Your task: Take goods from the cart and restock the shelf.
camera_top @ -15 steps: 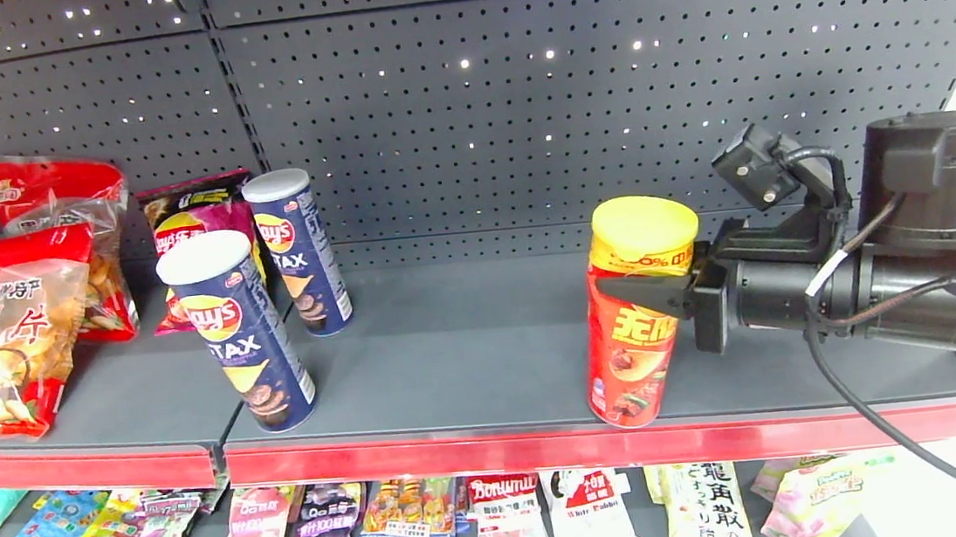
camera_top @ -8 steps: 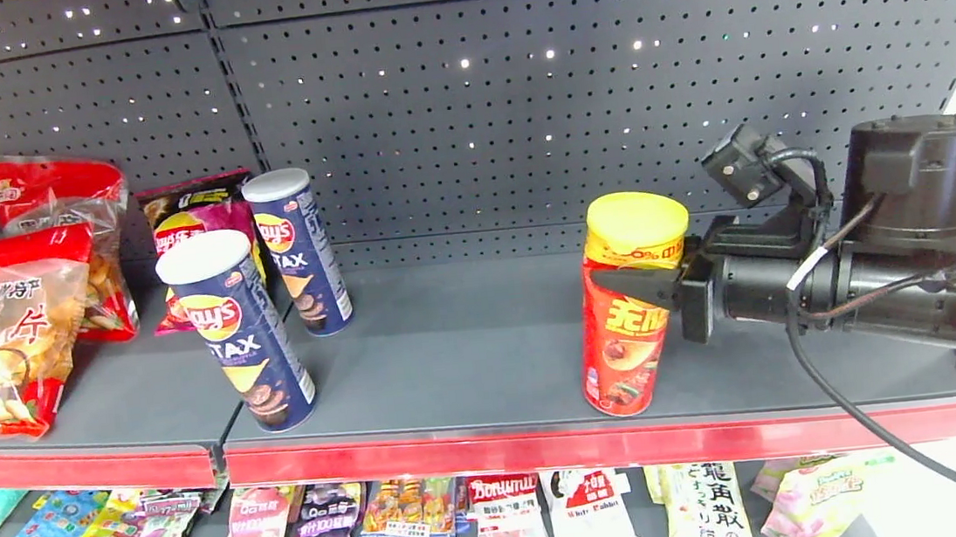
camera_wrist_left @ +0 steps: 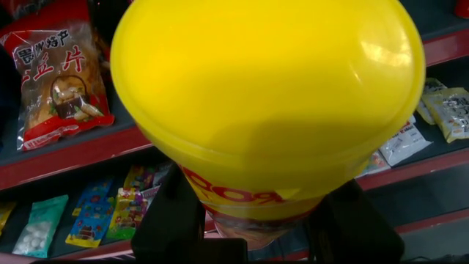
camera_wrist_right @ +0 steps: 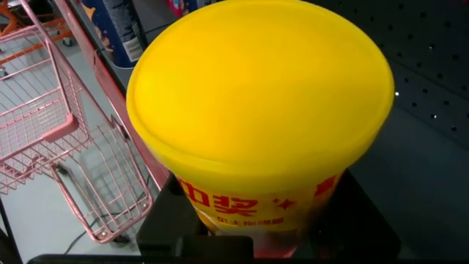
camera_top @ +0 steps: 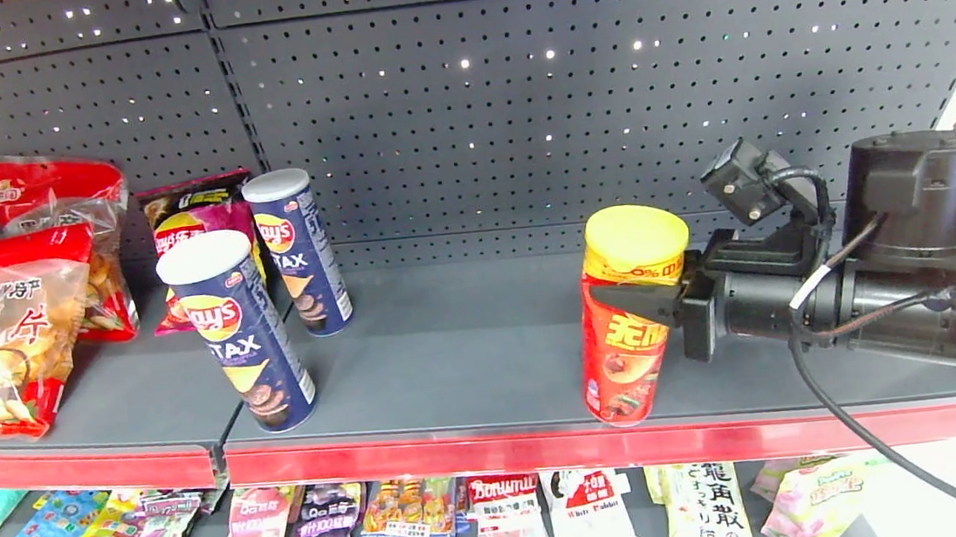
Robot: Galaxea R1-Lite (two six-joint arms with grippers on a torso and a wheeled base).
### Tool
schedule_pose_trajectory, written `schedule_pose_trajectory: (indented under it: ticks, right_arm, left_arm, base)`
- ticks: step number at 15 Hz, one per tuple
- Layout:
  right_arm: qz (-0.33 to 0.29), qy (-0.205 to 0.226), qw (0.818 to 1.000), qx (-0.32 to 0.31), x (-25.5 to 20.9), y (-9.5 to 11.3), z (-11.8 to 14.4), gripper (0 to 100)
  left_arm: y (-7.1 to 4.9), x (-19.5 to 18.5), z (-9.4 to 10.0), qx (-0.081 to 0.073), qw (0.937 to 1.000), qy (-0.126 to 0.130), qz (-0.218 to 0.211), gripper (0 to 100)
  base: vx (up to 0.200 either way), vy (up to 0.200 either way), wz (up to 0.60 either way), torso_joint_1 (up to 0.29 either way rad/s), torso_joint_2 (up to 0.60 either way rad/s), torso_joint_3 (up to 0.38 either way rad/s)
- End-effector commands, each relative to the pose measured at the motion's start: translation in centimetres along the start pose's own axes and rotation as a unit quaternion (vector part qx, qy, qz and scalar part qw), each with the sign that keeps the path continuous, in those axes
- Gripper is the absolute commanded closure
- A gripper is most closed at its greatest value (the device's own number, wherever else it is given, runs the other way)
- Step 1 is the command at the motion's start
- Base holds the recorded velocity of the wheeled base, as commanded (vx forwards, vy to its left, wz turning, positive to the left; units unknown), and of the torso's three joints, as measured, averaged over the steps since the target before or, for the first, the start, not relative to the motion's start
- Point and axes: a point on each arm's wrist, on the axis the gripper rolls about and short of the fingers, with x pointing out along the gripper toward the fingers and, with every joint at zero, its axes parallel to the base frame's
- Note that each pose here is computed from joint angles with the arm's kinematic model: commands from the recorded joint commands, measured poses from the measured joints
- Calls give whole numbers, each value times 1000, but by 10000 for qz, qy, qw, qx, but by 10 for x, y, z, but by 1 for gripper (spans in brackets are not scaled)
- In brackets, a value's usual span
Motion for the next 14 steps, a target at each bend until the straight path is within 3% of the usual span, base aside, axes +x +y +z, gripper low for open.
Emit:
schedule_pose_trajectory:
  ticks: [1, 9, 10, 14]
  right_arm:
    - [11, 38, 10000, 16, -2, 1, -2, 100]
    - [-6, 82, 10000, 29, -2, 1, -4, 100]
    - [-6, 82, 10000, 29, -2, 1, -5, 0]
    - [-19, 40, 10000, 27, -2, 0, -2, 0]
  left_arm:
    - [0, -1, 0, -1, 10000, -21, 9, 100]
    - [0, -1, 0, -2, 10000, -29, 11, 100]
    - [0, -1, -1, -1, 10000, -21, 9, 100]
    - [-1, 1, -4, 1, 10000, 29, -11, 100]
  base:
    - [0, 0, 0, 0, 0, 0]
    - [0, 0, 0, 0, 0, 0]
    - [0, 0, 0, 0, 0, 0]
    - [0, 0, 0, 0, 0, 0]
